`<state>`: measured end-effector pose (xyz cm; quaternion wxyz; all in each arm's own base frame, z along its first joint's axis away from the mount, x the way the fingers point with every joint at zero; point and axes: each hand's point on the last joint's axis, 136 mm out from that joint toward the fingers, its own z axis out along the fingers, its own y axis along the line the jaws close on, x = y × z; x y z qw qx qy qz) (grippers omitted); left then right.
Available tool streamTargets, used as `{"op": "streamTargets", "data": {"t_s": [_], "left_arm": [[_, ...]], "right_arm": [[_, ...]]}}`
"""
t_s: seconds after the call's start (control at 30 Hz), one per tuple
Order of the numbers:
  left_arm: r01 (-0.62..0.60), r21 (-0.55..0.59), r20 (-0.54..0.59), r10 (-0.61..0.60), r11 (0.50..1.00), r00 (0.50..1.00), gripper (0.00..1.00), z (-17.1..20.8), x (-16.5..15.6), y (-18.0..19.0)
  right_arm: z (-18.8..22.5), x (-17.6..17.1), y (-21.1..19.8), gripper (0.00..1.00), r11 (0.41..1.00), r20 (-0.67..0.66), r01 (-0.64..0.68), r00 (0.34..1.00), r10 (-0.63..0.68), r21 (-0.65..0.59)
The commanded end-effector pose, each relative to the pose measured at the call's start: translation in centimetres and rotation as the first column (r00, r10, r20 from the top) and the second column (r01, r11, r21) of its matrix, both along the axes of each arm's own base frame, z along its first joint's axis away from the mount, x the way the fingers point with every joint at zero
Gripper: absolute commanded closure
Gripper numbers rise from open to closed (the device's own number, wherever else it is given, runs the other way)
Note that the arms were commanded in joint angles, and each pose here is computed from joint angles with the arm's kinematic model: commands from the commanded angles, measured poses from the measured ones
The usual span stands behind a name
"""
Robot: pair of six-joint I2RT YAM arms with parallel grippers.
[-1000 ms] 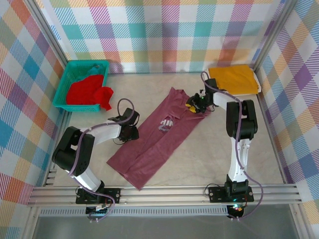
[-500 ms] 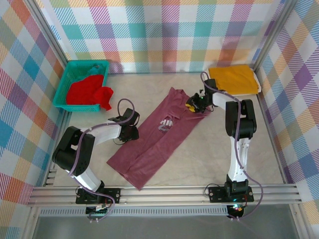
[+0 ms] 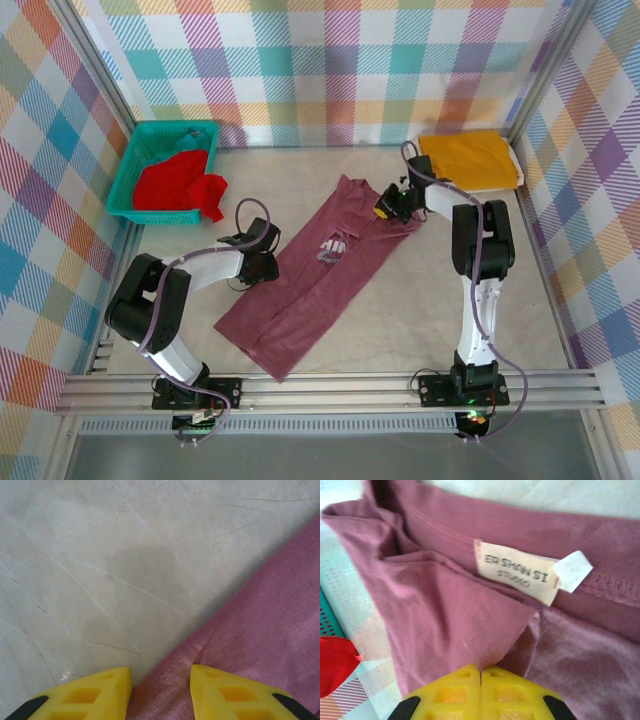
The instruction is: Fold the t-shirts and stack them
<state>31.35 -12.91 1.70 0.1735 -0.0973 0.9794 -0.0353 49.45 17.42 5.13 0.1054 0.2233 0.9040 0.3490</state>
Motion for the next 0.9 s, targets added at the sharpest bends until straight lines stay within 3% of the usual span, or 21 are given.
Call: {"op": "streamTargets", "data": {"t_s": [0.0, 0.87], "left_arm": [[-0.014, 0.050, -0.055, 0.017, 0.999, 0.998, 0.62, -2.7, -1.2, 0.9], [-0.031, 0.071, -0.058, 0.035, 0.997, 0.998, 0.62, -3.1, -1.4, 1.4]], "right_arm": [[5.0, 0.3, 0.2, 1.00, 1.000, 0.103, -0.008, 0.995, 0.007, 0.002], [9.7, -4.4, -2.1, 1.00, 0.996, 0.145, 0.088, 0.986, -0.086, -0.008]]}}
